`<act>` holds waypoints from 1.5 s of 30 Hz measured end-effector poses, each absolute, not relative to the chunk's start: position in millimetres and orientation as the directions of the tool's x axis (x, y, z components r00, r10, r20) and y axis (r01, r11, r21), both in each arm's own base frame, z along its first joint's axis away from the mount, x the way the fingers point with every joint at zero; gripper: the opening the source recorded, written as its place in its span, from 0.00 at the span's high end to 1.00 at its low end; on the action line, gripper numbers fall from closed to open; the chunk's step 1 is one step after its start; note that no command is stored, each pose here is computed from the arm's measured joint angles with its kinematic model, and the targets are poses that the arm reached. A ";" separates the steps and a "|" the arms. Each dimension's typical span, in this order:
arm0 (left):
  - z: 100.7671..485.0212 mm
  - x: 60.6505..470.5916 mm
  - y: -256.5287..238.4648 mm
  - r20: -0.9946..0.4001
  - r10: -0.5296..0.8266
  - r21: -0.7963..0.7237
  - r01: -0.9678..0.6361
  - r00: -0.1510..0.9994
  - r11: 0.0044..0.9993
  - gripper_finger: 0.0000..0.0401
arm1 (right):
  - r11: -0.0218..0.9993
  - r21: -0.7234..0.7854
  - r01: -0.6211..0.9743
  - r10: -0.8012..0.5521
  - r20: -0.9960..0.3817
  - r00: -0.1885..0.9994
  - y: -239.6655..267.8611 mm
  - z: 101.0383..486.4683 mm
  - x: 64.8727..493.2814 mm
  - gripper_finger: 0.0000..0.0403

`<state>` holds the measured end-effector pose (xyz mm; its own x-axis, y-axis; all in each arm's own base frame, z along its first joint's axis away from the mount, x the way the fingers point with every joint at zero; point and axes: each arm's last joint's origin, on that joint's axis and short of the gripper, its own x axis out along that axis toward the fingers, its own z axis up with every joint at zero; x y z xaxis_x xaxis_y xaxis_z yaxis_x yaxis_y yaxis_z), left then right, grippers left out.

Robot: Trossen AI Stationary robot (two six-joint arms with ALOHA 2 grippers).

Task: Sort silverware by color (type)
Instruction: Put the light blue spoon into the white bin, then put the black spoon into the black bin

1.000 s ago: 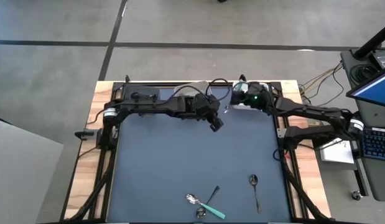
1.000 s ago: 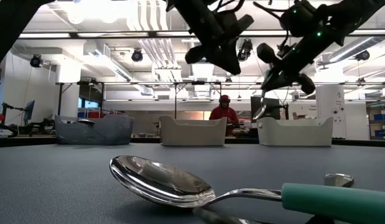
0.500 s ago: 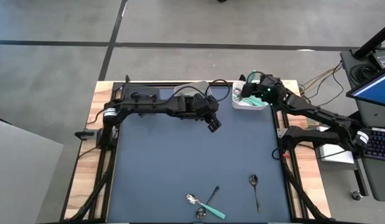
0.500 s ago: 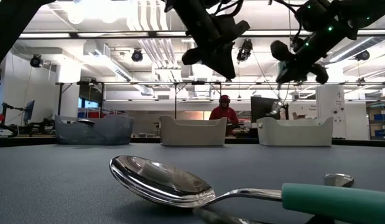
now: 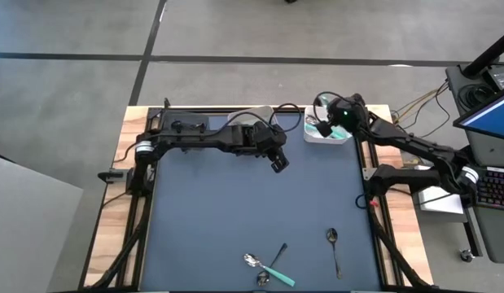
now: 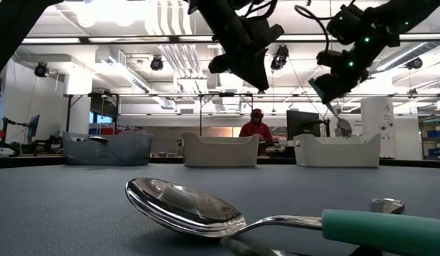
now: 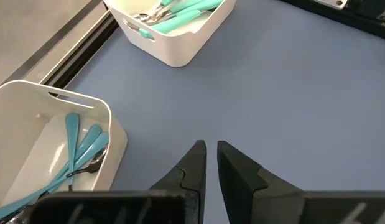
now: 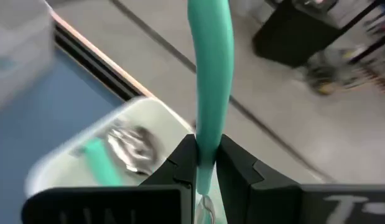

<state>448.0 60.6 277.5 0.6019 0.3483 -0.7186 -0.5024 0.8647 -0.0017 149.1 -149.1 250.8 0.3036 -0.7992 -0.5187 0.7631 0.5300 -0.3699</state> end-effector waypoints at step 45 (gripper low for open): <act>256.9 422.8 -2.0 -0.901 0.257 0.084 -0.441 0.350 0.894 0.94 | 0.558 0.011 0.830 -0.148 -0.983 0.112 40.7 235.6 174.4 0.67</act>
